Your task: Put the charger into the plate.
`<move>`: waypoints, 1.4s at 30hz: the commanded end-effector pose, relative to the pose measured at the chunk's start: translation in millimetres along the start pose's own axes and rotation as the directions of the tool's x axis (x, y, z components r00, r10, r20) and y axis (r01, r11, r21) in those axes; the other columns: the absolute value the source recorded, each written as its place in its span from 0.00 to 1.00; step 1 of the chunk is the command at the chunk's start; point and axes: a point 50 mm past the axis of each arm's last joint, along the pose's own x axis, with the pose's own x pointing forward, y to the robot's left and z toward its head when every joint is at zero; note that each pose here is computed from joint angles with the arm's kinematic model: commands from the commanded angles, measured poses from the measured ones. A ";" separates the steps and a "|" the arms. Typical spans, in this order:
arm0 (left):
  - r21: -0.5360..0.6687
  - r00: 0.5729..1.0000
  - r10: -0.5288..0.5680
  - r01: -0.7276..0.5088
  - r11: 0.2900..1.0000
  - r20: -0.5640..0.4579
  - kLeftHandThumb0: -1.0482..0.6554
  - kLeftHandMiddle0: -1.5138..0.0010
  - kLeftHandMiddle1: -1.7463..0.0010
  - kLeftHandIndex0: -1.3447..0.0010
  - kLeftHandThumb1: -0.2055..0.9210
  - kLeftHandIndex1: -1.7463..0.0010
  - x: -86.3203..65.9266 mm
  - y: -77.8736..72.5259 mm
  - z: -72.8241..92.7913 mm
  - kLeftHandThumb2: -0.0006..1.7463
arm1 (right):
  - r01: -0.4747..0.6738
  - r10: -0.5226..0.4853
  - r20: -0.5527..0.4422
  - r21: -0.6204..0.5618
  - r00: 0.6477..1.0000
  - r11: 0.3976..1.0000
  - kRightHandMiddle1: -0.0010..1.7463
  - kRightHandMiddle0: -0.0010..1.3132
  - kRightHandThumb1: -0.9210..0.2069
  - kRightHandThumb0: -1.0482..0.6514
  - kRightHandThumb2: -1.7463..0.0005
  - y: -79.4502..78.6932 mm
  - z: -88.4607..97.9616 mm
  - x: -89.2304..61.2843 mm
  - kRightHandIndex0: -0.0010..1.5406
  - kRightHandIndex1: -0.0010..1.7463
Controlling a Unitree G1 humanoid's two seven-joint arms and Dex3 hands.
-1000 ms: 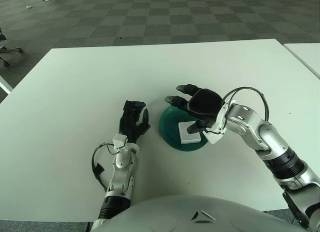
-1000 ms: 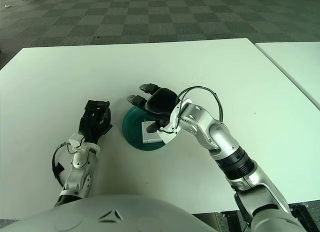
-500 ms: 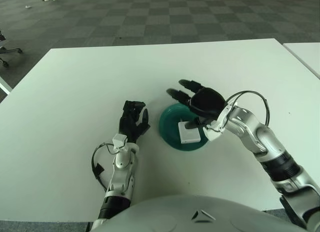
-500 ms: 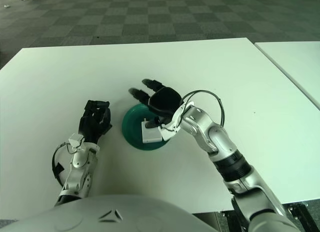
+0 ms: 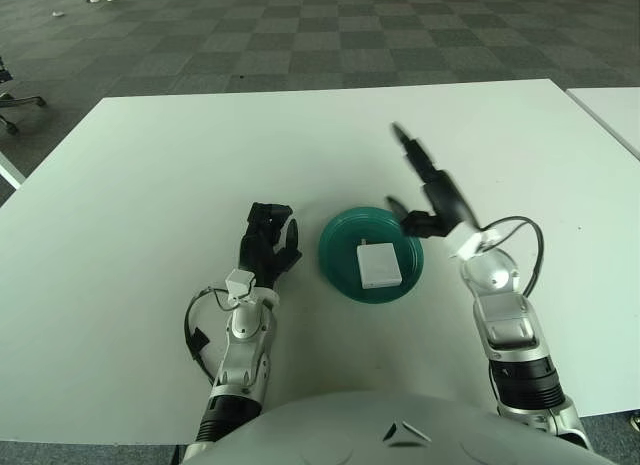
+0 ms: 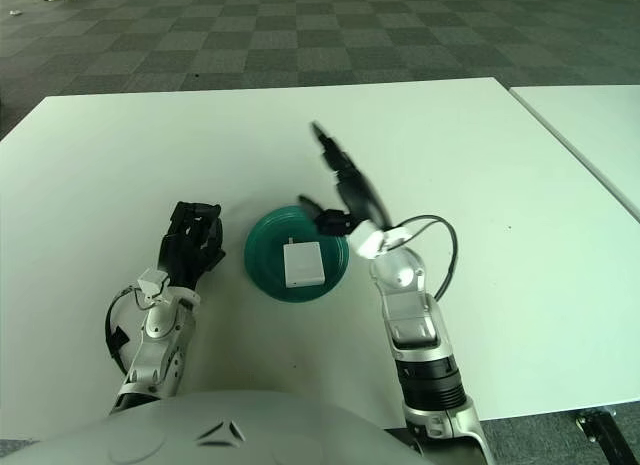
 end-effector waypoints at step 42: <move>-0.021 0.994 0.031 -0.034 0.999 -0.108 0.39 0.80 0.67 0.74 0.82 0.02 -14.5 19.7 -25.0 0.44 | 0.152 -0.176 -0.266 -0.107 0.948 0.982 0.00 0.00 0.00 0.00 0.32 3.3 -83.3 -93.2 0.00 0.00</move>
